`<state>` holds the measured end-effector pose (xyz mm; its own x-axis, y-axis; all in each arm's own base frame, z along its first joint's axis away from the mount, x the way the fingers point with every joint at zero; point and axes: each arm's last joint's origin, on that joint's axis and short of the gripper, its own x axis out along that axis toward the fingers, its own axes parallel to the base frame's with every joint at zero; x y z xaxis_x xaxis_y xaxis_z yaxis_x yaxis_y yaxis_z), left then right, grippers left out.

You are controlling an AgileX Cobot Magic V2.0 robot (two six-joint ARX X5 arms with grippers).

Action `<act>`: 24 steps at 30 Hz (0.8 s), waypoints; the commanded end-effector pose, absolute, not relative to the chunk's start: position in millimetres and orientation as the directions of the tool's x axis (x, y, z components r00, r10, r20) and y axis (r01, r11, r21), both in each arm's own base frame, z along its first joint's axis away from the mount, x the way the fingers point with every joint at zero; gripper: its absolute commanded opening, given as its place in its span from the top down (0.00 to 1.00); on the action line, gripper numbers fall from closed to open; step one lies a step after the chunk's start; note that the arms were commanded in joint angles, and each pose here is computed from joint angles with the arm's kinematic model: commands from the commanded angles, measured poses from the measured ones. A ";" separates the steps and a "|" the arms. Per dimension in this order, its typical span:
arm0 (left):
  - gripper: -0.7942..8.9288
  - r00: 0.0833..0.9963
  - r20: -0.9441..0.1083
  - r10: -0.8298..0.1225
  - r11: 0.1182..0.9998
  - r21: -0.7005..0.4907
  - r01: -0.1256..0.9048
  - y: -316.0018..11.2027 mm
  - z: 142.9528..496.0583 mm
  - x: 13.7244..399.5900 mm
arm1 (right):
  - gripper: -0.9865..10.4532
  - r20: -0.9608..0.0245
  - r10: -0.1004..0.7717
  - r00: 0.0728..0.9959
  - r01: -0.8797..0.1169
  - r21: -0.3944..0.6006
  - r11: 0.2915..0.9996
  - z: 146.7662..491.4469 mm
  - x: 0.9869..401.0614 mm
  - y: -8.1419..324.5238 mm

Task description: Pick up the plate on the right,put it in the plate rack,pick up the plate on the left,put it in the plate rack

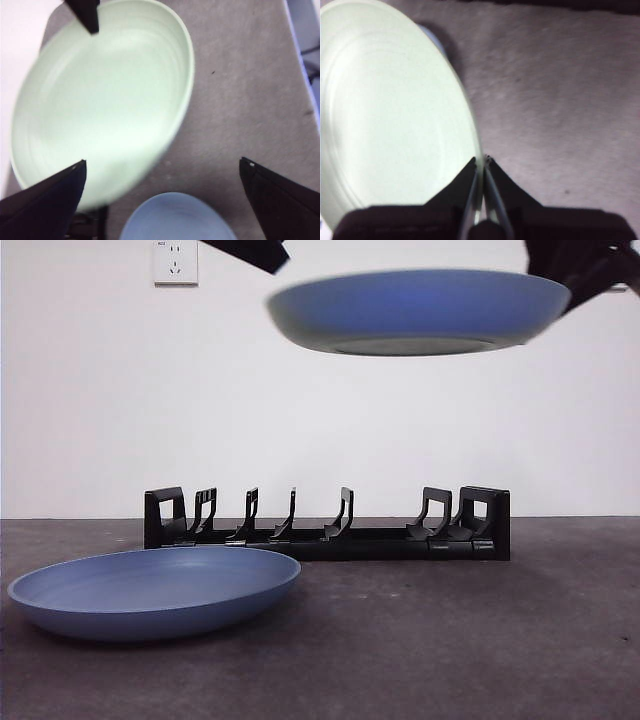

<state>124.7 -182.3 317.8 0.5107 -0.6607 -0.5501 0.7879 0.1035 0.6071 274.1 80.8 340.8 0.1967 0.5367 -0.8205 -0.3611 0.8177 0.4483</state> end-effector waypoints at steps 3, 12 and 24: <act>0.27 0.537 -0.542 -0.646 0.031 0.685 0.728 -190.4 316.7 118.6 | 0.92 -0.798 0.573 0.186 -0.380 0.480 0.791 342.3 271.9 106.1; 0.36 0.524 -0.541 -0.658 0.009 0.690 0.724 -194.8 316.7 111.3 | 0.92 -0.756 0.622 0.205 -0.406 0.512 0.757 344.7 270.6 138.4; 0.89 0.567 -0.552 -0.611 0.029 0.701 0.713 -193.2 315.2 111.3 | 0.92 -0.761 0.611 0.217 -0.394 0.504 0.768 344.0 271.1 142.1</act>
